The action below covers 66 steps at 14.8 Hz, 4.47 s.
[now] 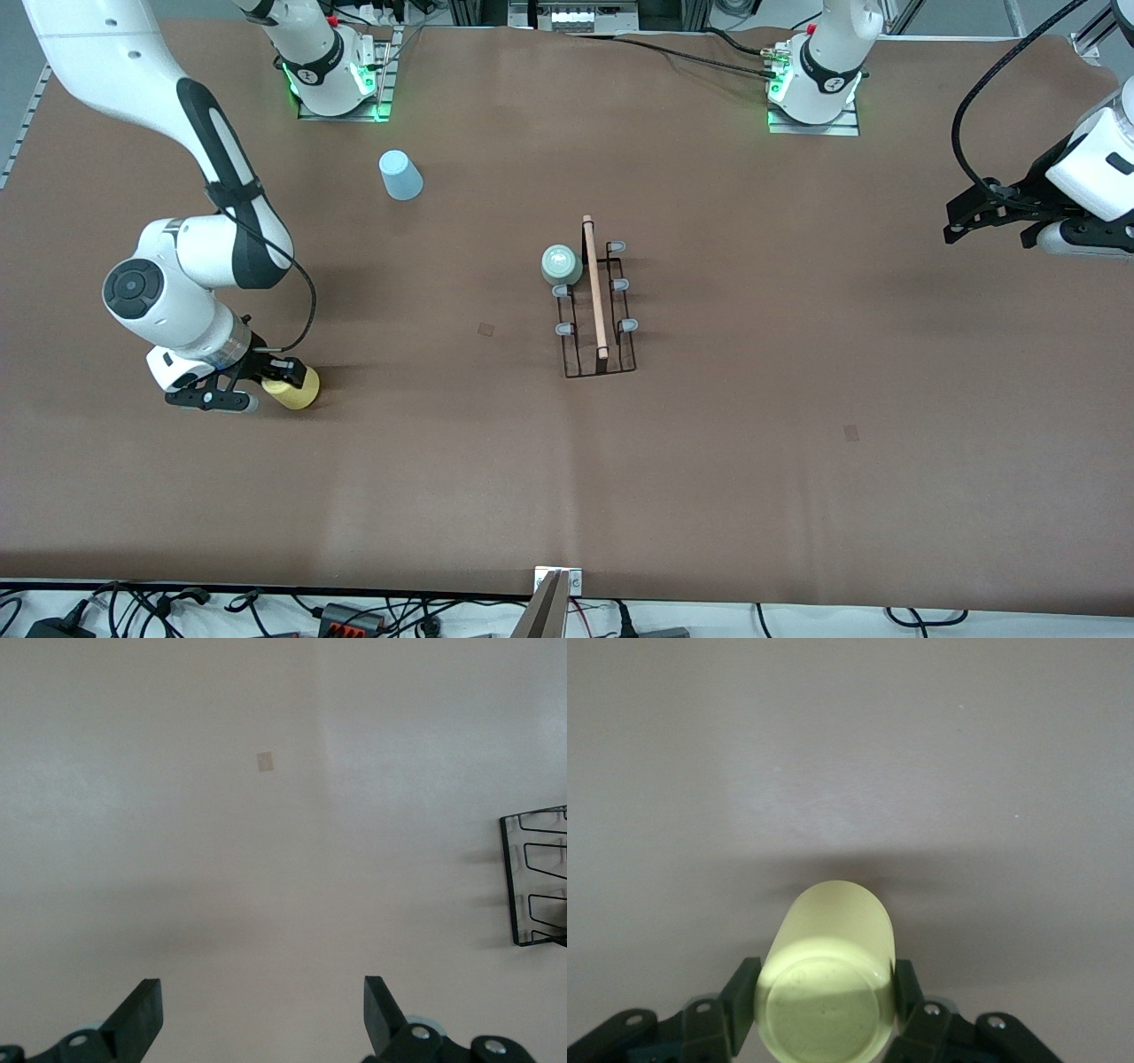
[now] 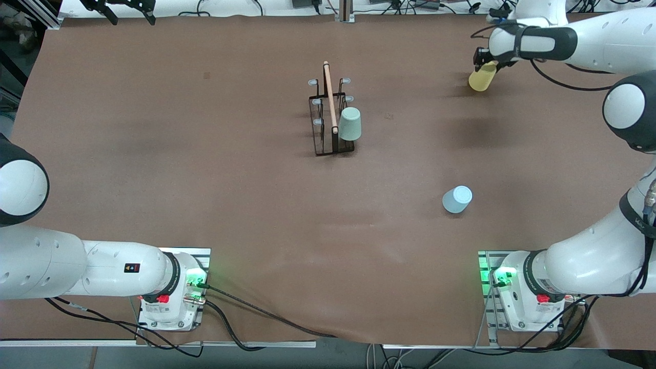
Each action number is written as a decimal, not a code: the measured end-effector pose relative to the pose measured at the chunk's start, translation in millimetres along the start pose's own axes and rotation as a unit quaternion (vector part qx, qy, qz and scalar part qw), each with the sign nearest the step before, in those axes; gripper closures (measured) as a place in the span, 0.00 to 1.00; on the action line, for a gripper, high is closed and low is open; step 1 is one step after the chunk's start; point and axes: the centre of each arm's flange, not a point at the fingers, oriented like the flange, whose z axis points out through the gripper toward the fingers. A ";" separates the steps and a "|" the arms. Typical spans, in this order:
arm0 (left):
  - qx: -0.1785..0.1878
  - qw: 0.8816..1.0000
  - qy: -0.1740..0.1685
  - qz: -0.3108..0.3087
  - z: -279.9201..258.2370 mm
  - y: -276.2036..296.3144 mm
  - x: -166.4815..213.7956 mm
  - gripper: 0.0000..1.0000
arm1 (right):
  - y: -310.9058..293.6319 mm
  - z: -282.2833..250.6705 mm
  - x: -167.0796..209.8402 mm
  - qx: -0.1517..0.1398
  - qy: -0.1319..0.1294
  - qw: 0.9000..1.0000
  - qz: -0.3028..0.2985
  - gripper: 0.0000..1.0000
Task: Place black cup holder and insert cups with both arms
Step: 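Carry the yellow cup over the rack with the right gripper, then lower the yellow cup onto a rack peg with the right gripper, then open the right gripper and withdraw it from the rack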
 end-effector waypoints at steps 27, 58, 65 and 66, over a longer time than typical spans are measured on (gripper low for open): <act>0.000 1.000 0.000 0.000 0.0 0.2 0.0 0.00 | -399.3 -116.6 -107.1 0.110 -0.028 0.962 0.249 0.35; 0.000 1.000 0.000 0.001 0.0 0.7 0.0 0.00 | -155.6 -227.7 -34.0 0.016 -0.049 0.996 0.068 0.00; 0.000 1.000 0.000 0.001 -0.1 0.7 0.0 0.00 | 58.7 -296.2 -19.3 -0.003 -0.033 0.994 0.101 0.00; 0.000 1.000 0.000 0.001 -0.1 0.8 0.0 0.00 | 88.5 -304.8 -21.4 -0.006 -0.028 0.995 0.098 0.00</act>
